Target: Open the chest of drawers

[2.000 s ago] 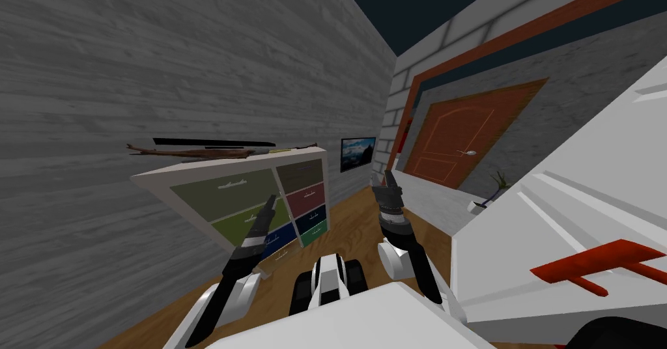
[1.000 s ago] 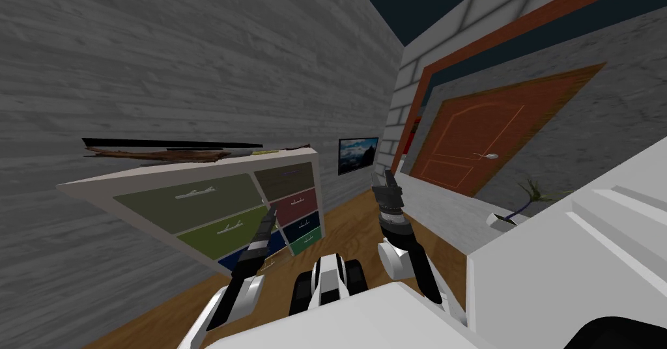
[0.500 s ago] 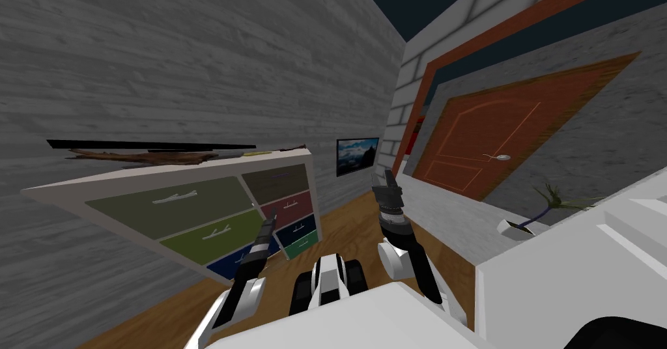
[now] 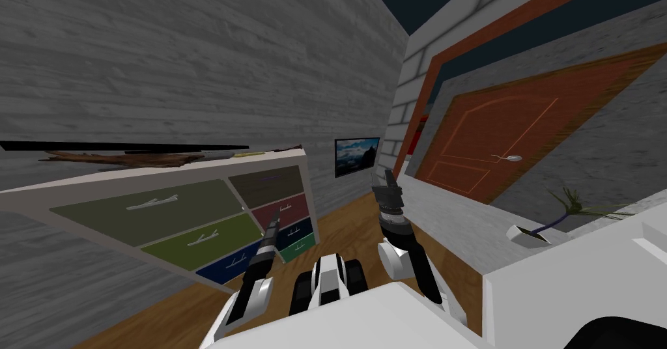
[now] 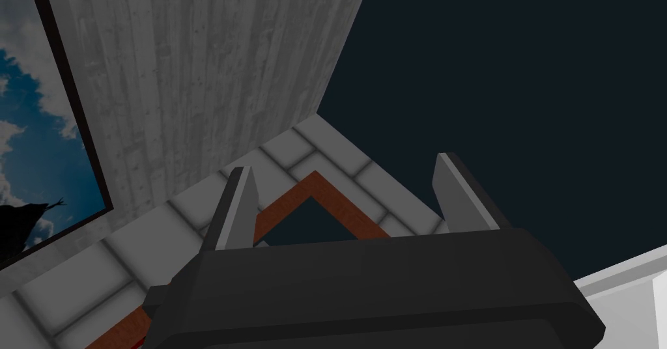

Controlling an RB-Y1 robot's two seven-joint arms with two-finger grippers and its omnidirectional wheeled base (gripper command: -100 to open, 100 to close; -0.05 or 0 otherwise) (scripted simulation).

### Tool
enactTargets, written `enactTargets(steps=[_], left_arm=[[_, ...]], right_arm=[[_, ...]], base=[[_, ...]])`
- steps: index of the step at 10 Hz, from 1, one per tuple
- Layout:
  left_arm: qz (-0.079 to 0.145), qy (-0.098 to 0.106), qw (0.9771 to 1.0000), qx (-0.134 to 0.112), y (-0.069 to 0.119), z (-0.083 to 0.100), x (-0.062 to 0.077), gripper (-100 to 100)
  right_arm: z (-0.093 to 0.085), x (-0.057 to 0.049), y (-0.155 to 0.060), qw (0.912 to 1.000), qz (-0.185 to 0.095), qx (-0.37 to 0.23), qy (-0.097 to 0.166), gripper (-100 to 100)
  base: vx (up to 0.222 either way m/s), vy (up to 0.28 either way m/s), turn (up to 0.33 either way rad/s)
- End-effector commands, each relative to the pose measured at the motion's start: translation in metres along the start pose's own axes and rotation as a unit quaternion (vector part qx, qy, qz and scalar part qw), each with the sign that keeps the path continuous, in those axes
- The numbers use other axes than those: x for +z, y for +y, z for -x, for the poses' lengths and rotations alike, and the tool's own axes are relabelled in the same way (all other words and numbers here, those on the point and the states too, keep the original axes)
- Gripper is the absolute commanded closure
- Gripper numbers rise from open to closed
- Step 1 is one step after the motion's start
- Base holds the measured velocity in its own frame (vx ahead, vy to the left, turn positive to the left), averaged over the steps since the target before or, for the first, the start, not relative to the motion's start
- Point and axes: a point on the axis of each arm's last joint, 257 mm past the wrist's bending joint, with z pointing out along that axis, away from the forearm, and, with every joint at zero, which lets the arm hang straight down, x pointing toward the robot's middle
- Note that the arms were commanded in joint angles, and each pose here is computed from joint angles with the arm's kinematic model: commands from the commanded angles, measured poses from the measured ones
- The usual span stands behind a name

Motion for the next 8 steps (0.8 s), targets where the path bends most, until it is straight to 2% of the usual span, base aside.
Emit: enactTargets(steps=[1,3,4,5,6,8], left_arm=[[0.0,0.0,1.0,0.0,-0.005,0.004,0.003,-100],[-0.001,0.0,1.0,0.001,-0.005,0.004,0.004,-100],[0.0,0.0,1.0,-0.001,0.0,-0.001,0.0,100],[0.001,0.0,1.0,-0.001,-0.002,0.002,0.001,100],[-0.008,0.004,0.9999,0.012,-0.006,0.009,0.004,-100],[-0.01,0.008,0.9995,0.03,-0.007,0.022,0.007,-100]], right_arm=[[0.0,0.0,0.0,1.0,0.0,0.0,0.0,0],[0.0,0.0,0.0,1.0,0.0,0.0,0.0,0],[0.0,0.0,0.0,1.0,0.0,0.0,0.0,0],[0.0,0.0,0.0,1.0,0.0,0.0,0.0,0],[0.0,0.0,0.0,1.0,0.0,0.0,0.0,0],[0.0,0.0,0.0,1.0,0.0,0.0,0.0,0]], base=[[0.048,-0.008,0.0],[0.061,-0.007,0.001],[-0.043,0.013,-0.001],[-0.031,0.004,-0.003],[-0.012,-0.016,0.01],[0.003,-0.024,0.027]])
